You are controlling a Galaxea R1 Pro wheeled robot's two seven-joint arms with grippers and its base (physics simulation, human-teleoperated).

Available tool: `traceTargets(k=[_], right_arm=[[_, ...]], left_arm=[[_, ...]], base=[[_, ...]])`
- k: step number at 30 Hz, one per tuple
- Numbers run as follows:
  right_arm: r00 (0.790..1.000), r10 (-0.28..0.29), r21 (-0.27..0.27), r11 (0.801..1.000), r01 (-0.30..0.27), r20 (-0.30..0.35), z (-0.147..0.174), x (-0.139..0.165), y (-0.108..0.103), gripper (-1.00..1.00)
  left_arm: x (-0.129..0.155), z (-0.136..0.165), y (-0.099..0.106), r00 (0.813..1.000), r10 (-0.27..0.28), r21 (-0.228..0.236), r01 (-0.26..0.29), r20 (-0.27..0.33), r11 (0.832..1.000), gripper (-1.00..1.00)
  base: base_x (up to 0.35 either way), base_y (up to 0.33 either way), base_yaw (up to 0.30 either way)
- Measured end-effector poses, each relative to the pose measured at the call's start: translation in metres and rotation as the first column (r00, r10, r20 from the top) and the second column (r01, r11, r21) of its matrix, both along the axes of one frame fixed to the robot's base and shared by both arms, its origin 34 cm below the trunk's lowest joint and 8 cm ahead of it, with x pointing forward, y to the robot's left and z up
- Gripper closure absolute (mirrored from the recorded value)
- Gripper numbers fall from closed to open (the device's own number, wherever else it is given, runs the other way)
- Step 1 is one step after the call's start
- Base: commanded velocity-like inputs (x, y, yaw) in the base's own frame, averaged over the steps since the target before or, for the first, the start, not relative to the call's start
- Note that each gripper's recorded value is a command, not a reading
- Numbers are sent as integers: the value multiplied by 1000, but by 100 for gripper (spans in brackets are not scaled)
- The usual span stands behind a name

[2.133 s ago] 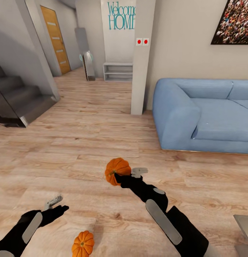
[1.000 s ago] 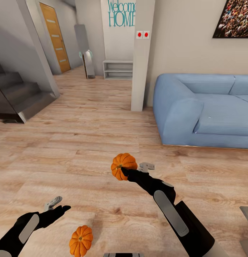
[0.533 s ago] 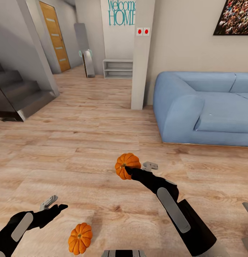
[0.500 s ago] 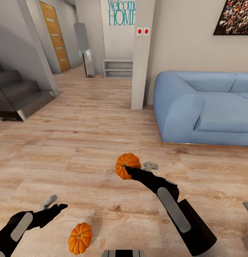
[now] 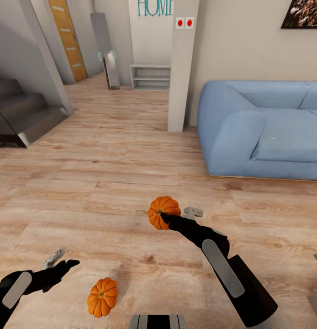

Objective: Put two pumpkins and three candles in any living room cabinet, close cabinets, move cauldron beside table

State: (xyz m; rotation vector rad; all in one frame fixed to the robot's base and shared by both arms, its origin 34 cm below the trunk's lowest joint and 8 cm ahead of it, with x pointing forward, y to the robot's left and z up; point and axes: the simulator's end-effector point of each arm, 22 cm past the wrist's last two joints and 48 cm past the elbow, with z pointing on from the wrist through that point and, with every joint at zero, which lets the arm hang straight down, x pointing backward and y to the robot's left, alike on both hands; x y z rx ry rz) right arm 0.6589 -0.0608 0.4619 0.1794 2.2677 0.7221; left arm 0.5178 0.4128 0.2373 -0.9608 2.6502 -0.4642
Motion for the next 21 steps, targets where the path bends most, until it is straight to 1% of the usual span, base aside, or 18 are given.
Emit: traceTargets(k=[1, 4, 7, 15, 17, 19, 21], right_arm=[[1000, 0, 0, 1000, 0, -5, -3, 0, 0, 100], [1000, -5, -1, 1000, 5, -19, -10, 0, -3, 100], [999, 5, -4, 1000, -5, -42, -19, -3, -3, 100], [996, 27, 0, 1000, -27, -82, -36, -8, 1, 100], [994, 39, 9, 999, -38, -103, -41, -12, 4, 100], [991, 49, 35, 998, -45, -123, -44, -15, 8, 100], [990, 53, 50, 998, -47, -130, -45, -16, 11, 100]], left_arm=[[0, 0, 5, 1000, 18, -1, -18, 0, 1000, -100], [-3, -4, 12, 999, 44, -2, -44, -5, 999, -100], [-6, -10, 13, 999, 50, -1, -50, -17, 999, -100], [-17, -27, 6, 998, 40, -3, -40, -55, 999, -100], [-20, -33, 2, 997, 33, -3, -33, -66, 999, -100], [-24, -38, -3, 997, 21, -3, -21, -78, 1000, -100], [-28, -43, -6, 996, 9, -4, -9, -91, 1000, -100]], base=[[0, 0, 0], [0, 0, 0], [0, 0, 0], [0, 0, 0], [0, 0, 0], [0, 0, 0], [0, 0, 0]])
